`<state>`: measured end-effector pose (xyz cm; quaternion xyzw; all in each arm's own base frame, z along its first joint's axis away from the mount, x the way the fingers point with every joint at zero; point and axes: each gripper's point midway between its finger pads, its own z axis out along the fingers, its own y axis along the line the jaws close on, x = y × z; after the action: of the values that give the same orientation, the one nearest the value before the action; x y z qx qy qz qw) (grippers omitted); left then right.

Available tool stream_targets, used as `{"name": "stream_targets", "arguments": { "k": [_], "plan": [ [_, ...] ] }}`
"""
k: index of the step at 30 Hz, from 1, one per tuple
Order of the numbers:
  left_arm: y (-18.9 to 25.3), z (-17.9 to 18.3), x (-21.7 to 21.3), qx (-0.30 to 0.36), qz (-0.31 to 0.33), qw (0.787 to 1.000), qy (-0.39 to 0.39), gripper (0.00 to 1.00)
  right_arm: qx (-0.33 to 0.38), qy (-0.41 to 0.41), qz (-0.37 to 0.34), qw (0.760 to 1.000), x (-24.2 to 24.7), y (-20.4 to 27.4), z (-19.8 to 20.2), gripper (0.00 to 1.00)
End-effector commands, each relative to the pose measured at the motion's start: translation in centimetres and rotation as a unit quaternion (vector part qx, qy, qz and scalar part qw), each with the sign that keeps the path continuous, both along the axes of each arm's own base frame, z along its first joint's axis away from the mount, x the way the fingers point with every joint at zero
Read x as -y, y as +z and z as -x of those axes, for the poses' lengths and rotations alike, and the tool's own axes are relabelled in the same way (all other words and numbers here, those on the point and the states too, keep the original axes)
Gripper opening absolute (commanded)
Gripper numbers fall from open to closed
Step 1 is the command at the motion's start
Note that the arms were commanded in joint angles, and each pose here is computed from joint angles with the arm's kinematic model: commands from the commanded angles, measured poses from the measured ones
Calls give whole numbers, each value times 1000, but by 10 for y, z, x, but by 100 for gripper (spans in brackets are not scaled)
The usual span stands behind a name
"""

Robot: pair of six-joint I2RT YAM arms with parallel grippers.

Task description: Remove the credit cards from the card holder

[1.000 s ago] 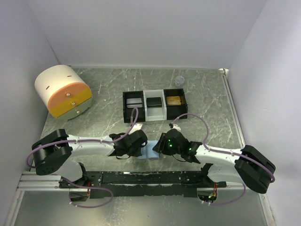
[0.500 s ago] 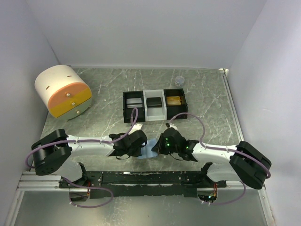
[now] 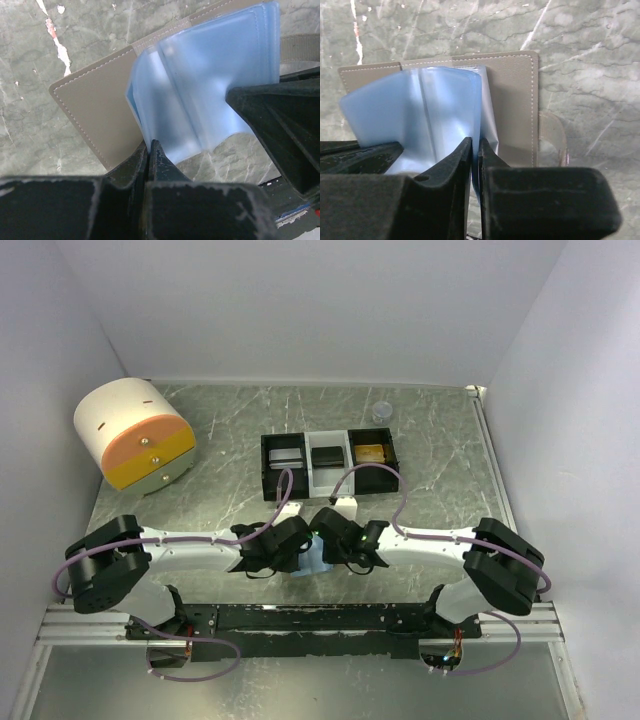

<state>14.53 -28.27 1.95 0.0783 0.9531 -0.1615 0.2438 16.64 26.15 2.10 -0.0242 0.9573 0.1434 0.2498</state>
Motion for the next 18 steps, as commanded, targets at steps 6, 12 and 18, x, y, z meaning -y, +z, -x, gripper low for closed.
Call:
{"name": "stream_targets", "arguments": {
  "k": [6, 12, 18],
  "plan": [
    [8, 0, -13, 16, -15, 1000, 4, 8, 28, -17, 8, 999, 20, 2, -4, 34],
    [23, -2, -14, 35, 8, 999, 1, 31, 50, -28, -30, 998, 26, 26, -19, 39],
    [40, -7, -29, 54, -5, 998, 22, 57, 87, -15, -103, 991, 21, 62, -34, 41]
  ]
}}
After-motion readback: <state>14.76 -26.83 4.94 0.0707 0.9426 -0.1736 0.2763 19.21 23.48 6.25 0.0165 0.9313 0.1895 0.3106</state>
